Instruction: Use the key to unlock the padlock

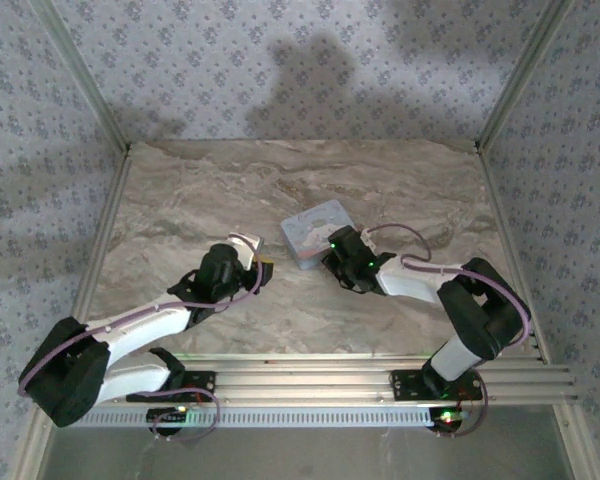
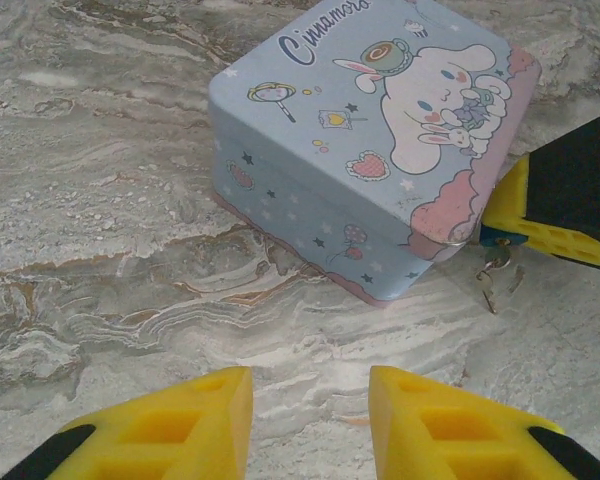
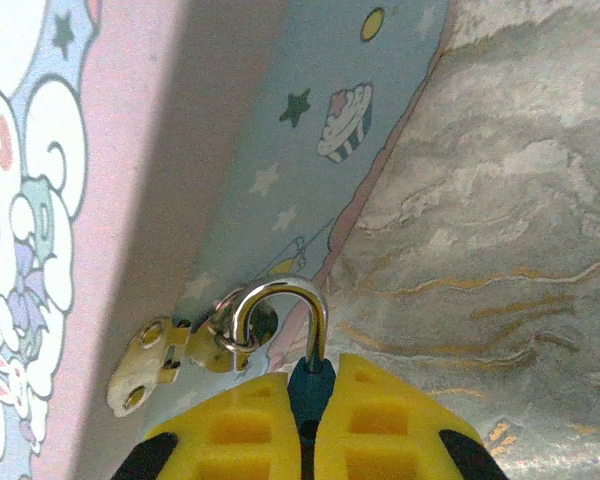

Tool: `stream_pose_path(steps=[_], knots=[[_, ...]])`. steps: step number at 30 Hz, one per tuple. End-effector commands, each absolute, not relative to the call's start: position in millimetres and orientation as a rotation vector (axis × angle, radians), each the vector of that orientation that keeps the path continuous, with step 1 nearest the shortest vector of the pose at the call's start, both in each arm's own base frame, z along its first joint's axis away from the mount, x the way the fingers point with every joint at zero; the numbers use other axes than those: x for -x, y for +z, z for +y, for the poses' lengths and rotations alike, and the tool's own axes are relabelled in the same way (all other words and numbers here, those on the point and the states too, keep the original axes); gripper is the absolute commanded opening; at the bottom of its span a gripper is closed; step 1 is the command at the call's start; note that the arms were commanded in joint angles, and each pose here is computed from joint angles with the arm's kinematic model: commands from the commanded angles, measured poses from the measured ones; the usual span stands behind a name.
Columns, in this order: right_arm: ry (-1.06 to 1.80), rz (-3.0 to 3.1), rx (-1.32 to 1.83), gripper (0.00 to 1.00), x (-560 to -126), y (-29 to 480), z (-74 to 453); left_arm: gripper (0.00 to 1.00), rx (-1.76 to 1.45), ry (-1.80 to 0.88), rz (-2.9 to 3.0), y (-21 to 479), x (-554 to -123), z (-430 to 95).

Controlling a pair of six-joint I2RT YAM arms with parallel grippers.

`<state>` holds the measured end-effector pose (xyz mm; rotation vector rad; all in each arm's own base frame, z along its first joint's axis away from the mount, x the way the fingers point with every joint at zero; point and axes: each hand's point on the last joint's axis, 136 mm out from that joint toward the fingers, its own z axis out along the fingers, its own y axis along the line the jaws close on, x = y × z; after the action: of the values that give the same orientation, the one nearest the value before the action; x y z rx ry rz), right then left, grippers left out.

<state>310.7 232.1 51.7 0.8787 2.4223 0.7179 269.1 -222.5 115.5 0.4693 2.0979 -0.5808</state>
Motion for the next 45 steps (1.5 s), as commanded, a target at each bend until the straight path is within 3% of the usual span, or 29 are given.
stream_pose_path(steps=[1, 10, 23, 25, 27, 28, 31, 37, 45], knots=[[0.706, 2.305, -0.941, 0.00, -321, 70, 223, 0.36, -0.456, -0.561, 2.088, 118, -269, -216], [0.674, 2.311, -1.010, 0.00, -321, 51, 212, 0.36, -0.457, -0.553, 2.091, 117, -269, -215], [0.564, 2.221, -0.932, 0.00, -316, 104, 176, 0.40, -0.401, -0.478, 2.092, 136, -273, -194], [0.569, 2.208, -0.883, 0.00, -314, 118, 175, 0.44, -0.333, -0.408, 2.114, 143, -278, -177], [0.581, 2.223, -0.798, 0.00, -314, 134, 182, 0.73, -0.228, -0.305, 2.142, 152, -284, -153], [0.582, 2.236, -0.756, 0.00, -314, 140, 187, 0.80, -0.183, -0.264, 2.156, 155, -286, -142], [0.588, 2.277, -0.595, 0.00, -317, 162, 211, 0.98, -0.032, -0.173, 2.188, 167, -288, -108], [0.684, 2.365, -0.225, 0.00, -338, 193, 303, 0.98, 0.248, -0.113, 2.227, 190, -279, -59], [0.895, 2.506, 0.148, 0.00, -367, 172, 454, 0.98, 0.361, -0.098, 2.257, 208, -253, -31]])
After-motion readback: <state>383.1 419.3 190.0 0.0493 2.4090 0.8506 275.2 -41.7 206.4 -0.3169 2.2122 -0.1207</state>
